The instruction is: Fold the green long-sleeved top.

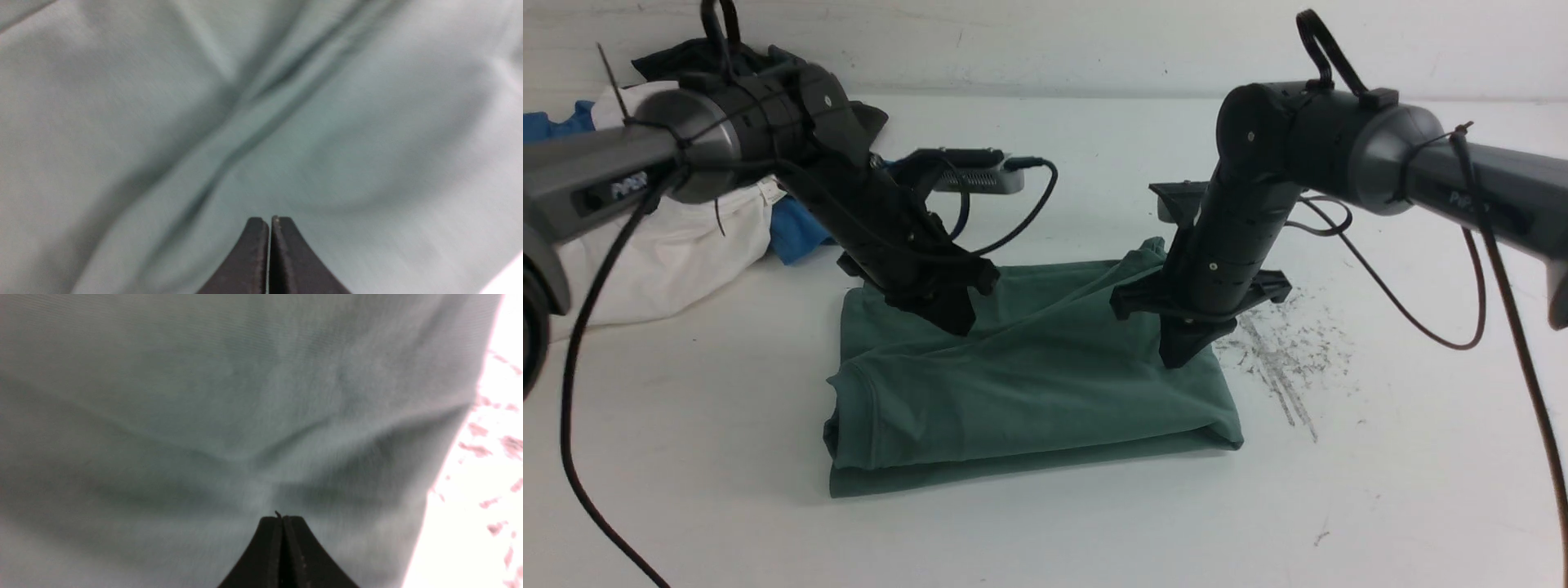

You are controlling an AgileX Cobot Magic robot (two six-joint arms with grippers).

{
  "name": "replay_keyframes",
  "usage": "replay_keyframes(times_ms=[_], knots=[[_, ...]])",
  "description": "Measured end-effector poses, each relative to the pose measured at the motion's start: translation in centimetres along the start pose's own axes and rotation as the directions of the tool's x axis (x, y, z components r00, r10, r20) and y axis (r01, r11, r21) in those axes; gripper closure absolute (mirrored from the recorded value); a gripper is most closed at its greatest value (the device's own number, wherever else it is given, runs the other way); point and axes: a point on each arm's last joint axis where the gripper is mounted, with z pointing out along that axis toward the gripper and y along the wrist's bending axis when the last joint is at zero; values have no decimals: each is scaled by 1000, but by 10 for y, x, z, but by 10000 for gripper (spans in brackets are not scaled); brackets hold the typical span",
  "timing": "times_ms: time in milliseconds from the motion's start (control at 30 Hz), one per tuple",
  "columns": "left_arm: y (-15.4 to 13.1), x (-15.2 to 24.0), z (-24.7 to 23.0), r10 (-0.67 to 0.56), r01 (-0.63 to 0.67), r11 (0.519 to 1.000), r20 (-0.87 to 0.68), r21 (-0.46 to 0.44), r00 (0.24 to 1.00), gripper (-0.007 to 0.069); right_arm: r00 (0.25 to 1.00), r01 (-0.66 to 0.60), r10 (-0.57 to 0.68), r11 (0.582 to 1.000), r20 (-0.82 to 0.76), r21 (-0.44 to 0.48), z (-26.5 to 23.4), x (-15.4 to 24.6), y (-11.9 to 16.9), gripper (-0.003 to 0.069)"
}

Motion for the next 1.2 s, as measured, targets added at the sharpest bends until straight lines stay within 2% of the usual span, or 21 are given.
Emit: replay_keyframes(times_ms=[233,533,833,1033,1200], knots=[[-11,30,-18,-1,0,1000,-53,-16,999,629,1000,26,-26,1000,-14,4,-21,21,1,673],[5,78,25,-86,78,996,-184,-51,979,629,995,35,-31,999,-99,37,-1,37,-7,673],[6,82,25,-102,90,993,-181,-75,978,629,983,31,-22,998,-180,51,21,57,-14,675],[-8,79,-12,-71,62,994,-102,-94,992,629,982,34,-23,998,-186,56,22,58,-15,676],[-22,88,-74,-63,60,980,-13,-190,998,629,980,57,-41,995,-196,77,15,72,-17,676]])
